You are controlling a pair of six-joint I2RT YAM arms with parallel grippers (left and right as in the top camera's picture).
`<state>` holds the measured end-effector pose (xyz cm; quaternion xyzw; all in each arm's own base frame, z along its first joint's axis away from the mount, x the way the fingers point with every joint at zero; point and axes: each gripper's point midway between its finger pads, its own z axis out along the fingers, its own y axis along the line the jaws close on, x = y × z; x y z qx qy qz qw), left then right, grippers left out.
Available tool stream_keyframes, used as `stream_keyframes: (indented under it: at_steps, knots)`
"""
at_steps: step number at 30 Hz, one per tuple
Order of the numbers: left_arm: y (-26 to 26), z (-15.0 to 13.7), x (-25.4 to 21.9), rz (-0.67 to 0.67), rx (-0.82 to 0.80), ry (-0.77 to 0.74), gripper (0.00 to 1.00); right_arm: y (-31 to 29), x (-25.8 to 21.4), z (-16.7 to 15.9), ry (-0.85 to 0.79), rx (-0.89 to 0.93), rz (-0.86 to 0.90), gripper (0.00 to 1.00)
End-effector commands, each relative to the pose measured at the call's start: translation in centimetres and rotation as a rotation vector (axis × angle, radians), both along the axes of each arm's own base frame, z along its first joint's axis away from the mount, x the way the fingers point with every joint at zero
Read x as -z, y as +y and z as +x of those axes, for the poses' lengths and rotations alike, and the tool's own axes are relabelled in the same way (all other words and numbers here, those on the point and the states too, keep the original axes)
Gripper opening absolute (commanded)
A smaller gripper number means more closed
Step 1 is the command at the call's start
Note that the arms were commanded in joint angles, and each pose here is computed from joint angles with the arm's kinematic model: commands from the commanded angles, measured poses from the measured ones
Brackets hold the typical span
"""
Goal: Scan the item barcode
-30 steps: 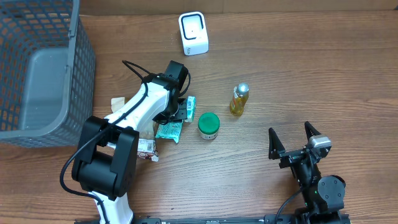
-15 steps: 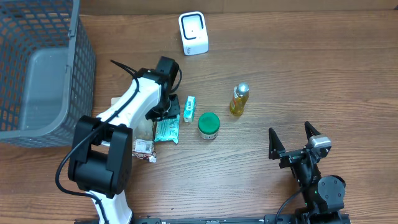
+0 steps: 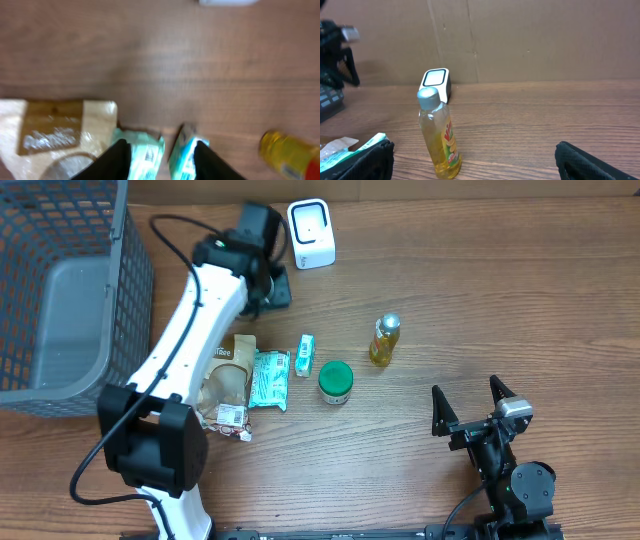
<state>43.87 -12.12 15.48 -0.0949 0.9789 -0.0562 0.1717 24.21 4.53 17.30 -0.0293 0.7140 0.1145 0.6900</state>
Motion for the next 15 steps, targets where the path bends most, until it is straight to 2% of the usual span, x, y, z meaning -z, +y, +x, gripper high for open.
stream_keyframes:
  at_steps: [1,8,9,10,15]
  knots:
    - [2.9,1.7,-2.4,0.009,-0.054,-0.073,0.6,-0.2,0.3,0.0,-0.001,0.009,-0.001,1.0]
    - [8.9,1.7,-2.1,0.075,-0.182,-0.045,0.72,-0.2,0.3,0.0,-0.001,0.009,-0.001,1.0]
    - [9.4,1.6,-2.1,0.076,-0.193,-0.041,0.94,-0.2,0.3,0.0,-0.001,0.009,-0.001,1.0]
    - [10.1,1.6,-2.1,0.079,-0.207,-0.037,1.0,-0.2,0.3,0.0,-0.001,0.009,-0.001,1.0]
    - [11.7,1.6,-2.0,0.08,-0.243,-0.034,1.0,-0.2,0.3,0.0,-0.001,0.009,-0.001,1.0]
